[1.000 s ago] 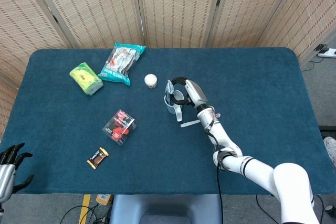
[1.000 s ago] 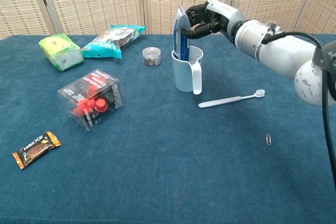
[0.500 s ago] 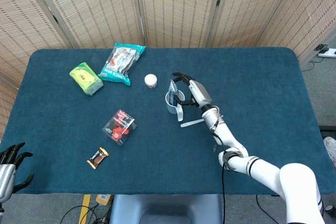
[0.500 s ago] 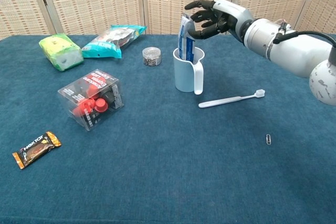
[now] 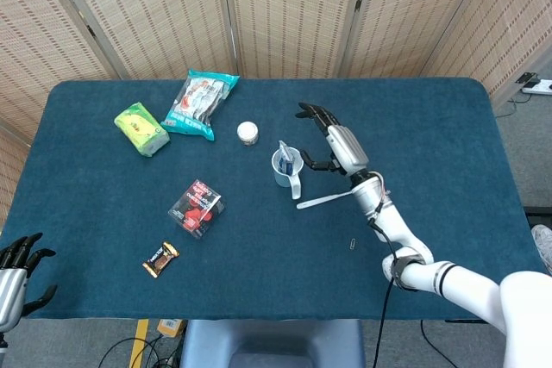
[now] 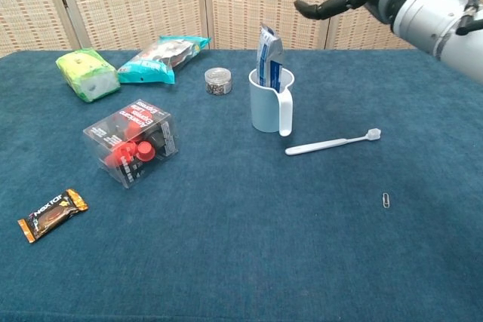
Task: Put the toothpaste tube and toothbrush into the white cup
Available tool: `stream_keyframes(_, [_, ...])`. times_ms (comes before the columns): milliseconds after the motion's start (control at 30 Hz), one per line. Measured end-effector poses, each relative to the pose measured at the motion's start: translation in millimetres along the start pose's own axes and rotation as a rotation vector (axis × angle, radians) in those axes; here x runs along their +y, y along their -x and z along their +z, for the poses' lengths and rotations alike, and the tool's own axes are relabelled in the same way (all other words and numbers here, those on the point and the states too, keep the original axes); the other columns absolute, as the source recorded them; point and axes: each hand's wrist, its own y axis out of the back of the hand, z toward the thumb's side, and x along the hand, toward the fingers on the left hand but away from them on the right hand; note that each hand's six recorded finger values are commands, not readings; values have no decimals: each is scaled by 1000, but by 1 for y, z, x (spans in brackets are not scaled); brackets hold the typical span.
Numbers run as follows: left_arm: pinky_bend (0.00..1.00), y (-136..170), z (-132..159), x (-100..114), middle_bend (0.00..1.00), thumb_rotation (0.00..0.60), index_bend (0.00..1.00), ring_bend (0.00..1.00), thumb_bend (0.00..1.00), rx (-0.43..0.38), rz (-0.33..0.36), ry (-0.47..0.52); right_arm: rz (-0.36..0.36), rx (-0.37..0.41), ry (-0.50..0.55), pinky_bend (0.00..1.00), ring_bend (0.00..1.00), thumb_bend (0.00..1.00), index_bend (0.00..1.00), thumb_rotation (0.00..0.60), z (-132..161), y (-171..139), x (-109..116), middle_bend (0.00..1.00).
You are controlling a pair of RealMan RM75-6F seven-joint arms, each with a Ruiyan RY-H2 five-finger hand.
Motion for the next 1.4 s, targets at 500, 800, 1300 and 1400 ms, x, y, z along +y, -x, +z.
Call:
stream_keyframes(500, [194,-3,7,3,142,600,348,124,310,-24,12,6,10,29,-355,321,285,476,444,600,-25,-84,37,442])
stream_keyframes(800, [195,1,7,5,142,600,348,124,311,-24,18,13,240,-54,-693,320,267,533,420,600,-66,-101,8,394])
stream_keyframes(1300, [194,7,2,6,142,600,349,124,311,-7,16,13,418,-130,-749,267,143,534,203,600,-91,-94,-54,279])
stream_keyframes(1400, [194,7,1,6,142,600,349,124,311,-6,15,12,432,-127,-755,267,143,534,202,600,-91,-91,-62,279])
